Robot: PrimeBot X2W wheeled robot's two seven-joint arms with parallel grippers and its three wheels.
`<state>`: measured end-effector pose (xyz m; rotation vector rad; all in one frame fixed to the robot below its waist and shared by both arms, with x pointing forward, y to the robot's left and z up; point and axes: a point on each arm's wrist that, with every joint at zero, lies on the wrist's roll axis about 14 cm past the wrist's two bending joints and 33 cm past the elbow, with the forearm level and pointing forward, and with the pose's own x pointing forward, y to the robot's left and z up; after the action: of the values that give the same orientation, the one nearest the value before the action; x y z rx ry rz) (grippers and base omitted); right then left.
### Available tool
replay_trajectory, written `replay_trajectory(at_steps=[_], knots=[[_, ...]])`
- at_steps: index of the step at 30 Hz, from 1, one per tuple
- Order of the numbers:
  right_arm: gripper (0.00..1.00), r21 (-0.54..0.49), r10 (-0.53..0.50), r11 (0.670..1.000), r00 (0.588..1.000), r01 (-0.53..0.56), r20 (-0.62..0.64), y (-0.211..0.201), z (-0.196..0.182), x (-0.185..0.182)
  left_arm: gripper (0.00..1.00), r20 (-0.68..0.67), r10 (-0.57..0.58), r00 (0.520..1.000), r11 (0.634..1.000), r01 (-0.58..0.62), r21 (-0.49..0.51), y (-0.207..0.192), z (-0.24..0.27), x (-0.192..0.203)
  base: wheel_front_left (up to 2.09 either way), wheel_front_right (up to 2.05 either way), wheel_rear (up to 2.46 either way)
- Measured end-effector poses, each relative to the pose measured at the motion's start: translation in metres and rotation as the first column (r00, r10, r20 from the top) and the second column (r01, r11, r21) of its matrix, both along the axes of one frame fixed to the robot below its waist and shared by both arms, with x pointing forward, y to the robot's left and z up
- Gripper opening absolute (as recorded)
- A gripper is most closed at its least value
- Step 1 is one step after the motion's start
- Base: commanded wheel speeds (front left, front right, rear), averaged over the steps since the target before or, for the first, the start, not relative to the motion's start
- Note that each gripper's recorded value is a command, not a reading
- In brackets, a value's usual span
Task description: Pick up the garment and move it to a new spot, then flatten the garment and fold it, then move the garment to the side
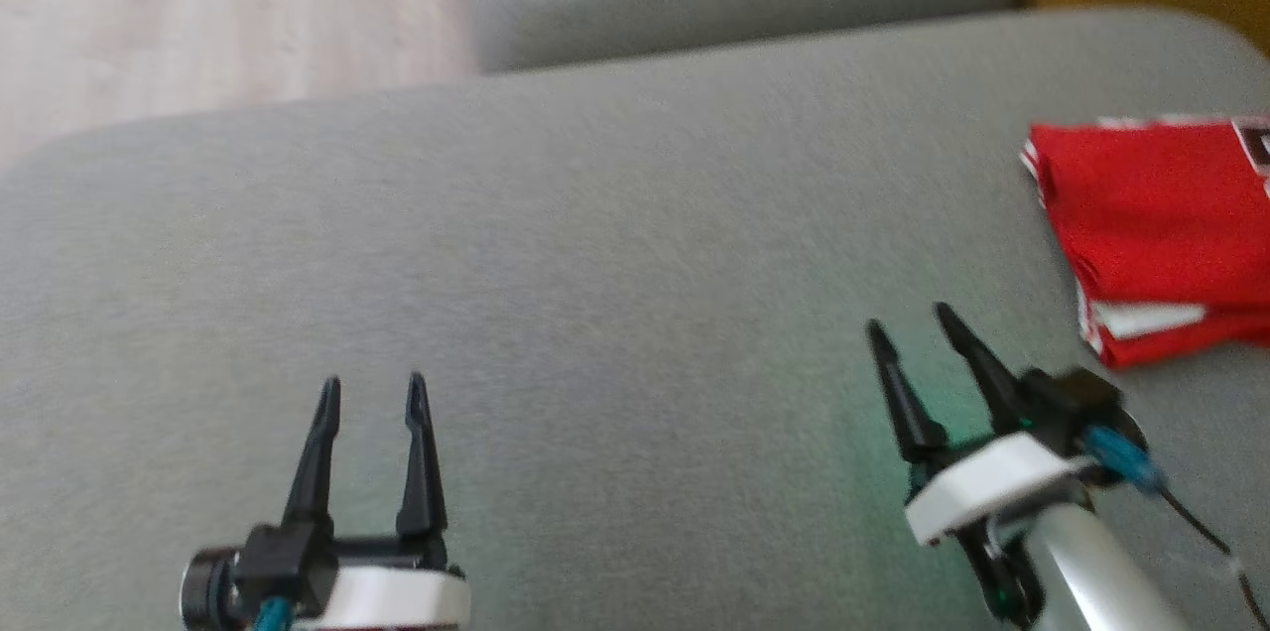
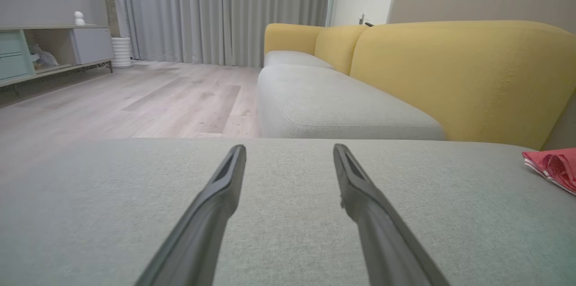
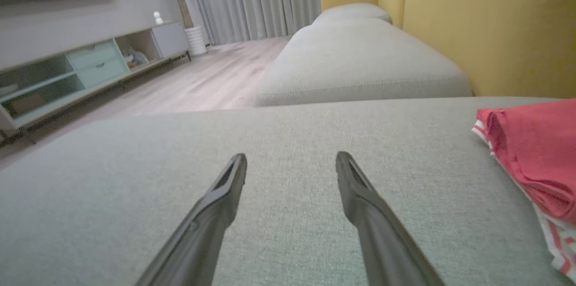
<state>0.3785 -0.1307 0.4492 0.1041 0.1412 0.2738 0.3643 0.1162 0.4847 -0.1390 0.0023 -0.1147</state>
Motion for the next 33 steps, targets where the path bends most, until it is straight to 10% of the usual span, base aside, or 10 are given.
replay_trajectory(at_steps=[24,25,33], knots=[[1.0,0.055,-0.029,0.998,0.993,0.023,0.114,0.018,0.029,-0.052,1.0,0.056,0.121,0.991,0.991,-0.124,0.042,0.042,0.011,-0.059,0.0,0.0,0.0],[0.0,0.053,-0.029,0.998,0.994,0.023,0.106,0.018,0.027,-0.053,0.0,0.049,0.119,0.992,0.992,-0.121,0.044,0.041,0.009,-0.059,0.0,0.0,0.0],[0.0,0.063,-0.045,0.997,0.999,0.047,-0.027,0.013,-0.012,-0.072,0.0,-0.085,0.126,0.988,0.992,-0.123,0.031,0.043,-0.03,-0.074,0.0,0.0,0.0]])
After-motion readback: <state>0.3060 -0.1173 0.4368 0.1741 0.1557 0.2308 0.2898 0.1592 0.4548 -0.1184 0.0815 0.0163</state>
